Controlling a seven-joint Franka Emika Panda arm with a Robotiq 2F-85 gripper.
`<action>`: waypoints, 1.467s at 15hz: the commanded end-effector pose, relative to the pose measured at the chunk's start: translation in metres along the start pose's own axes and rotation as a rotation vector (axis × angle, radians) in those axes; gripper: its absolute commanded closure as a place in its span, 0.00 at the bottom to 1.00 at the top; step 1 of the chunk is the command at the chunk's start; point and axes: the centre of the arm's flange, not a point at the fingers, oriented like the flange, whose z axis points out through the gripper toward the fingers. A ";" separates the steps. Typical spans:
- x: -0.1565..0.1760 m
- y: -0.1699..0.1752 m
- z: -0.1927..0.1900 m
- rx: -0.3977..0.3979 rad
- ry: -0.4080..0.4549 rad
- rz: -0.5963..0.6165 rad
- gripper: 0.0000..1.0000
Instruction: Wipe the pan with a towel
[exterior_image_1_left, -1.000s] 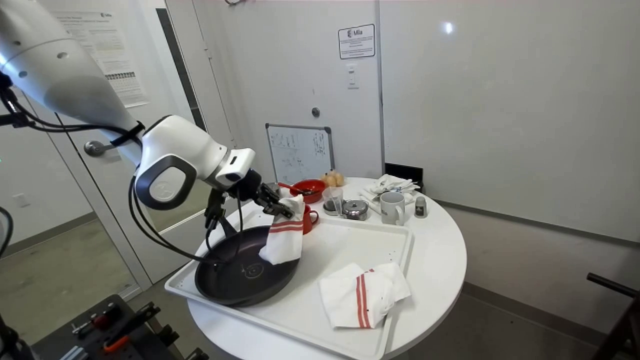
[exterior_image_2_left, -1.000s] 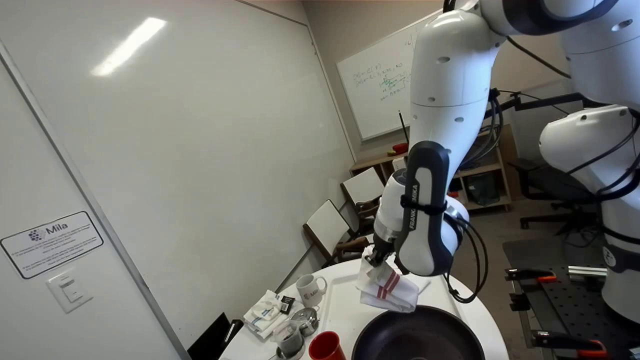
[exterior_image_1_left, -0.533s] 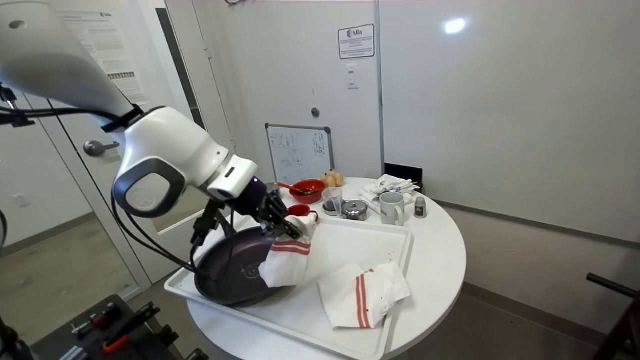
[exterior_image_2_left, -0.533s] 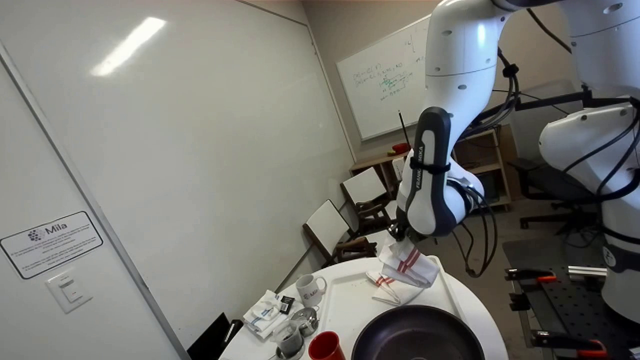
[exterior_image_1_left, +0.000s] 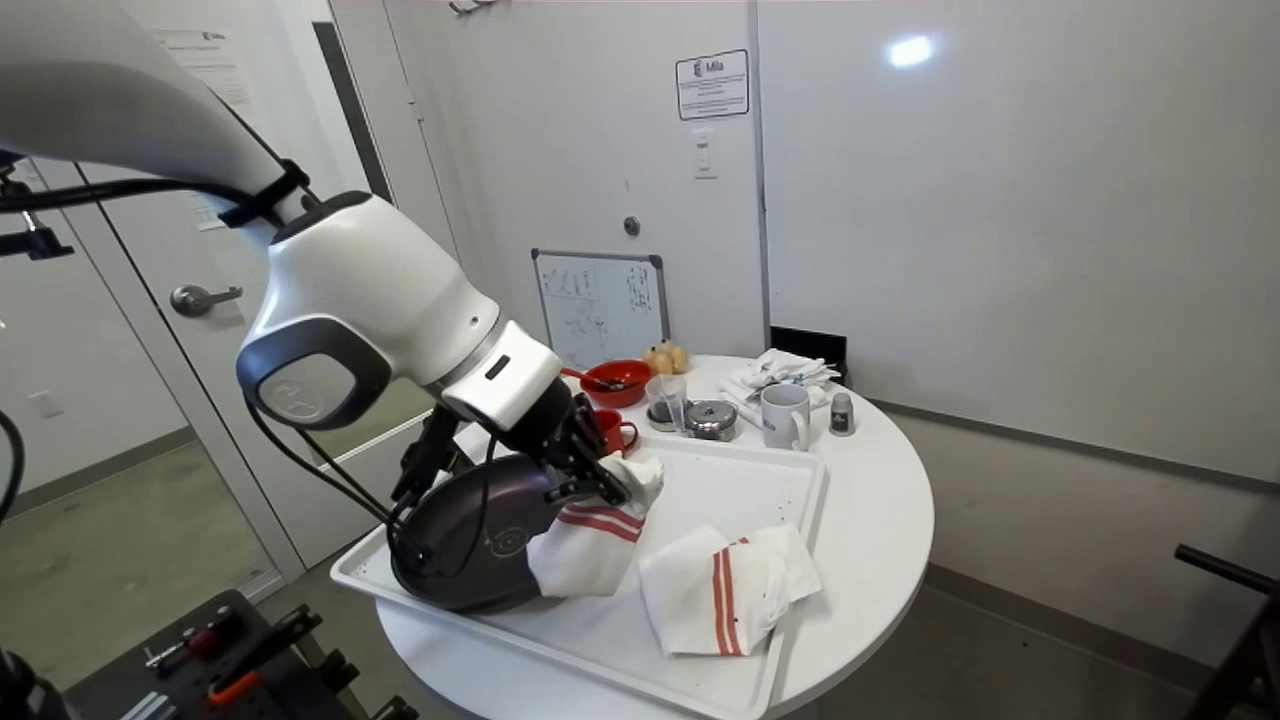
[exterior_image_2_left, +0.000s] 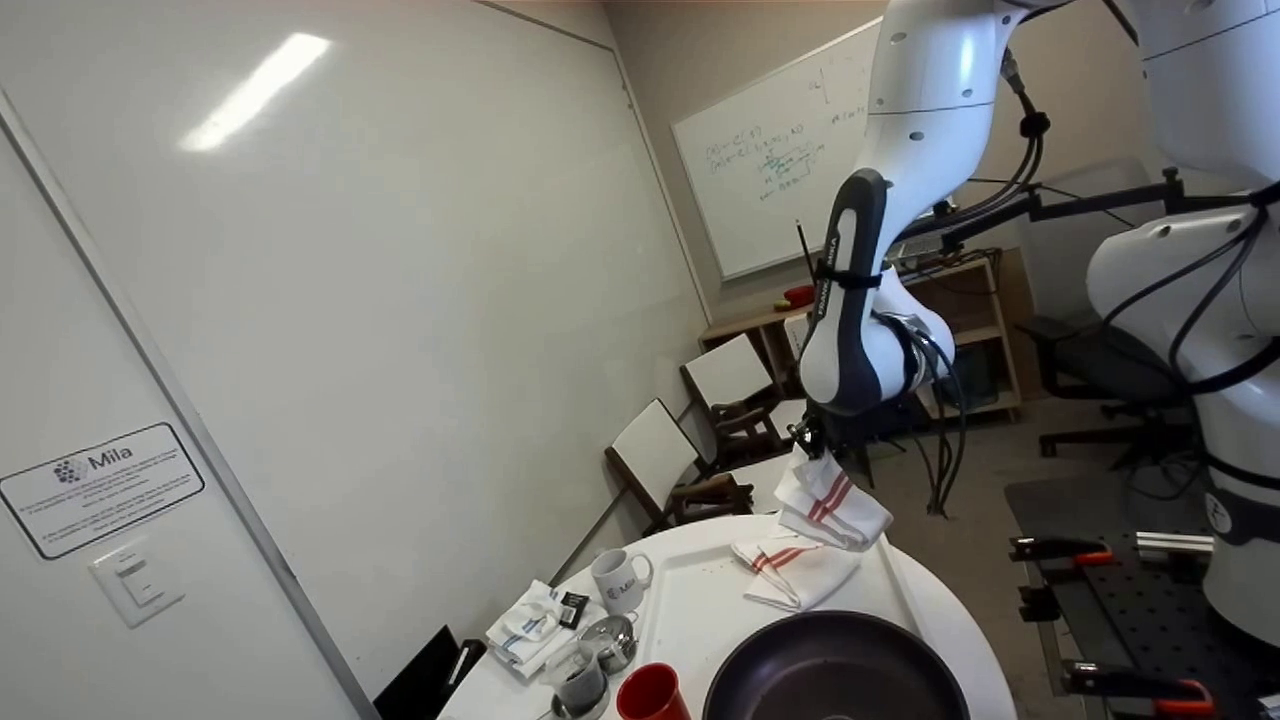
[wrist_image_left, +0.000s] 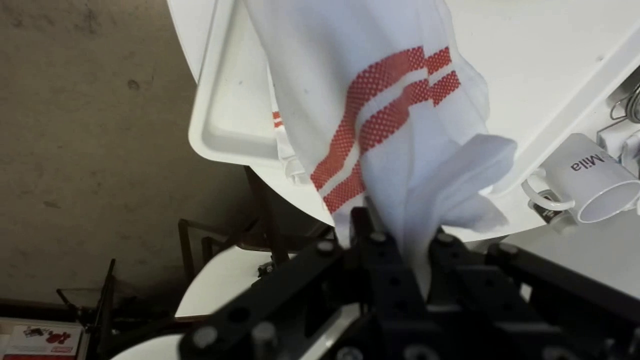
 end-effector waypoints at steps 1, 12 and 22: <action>-0.001 -0.001 0.000 -0.001 0.000 -0.003 0.89; 0.023 0.000 0.006 -0.055 -0.061 -0.005 0.97; 0.112 -0.033 0.018 -0.074 -0.188 -0.055 0.97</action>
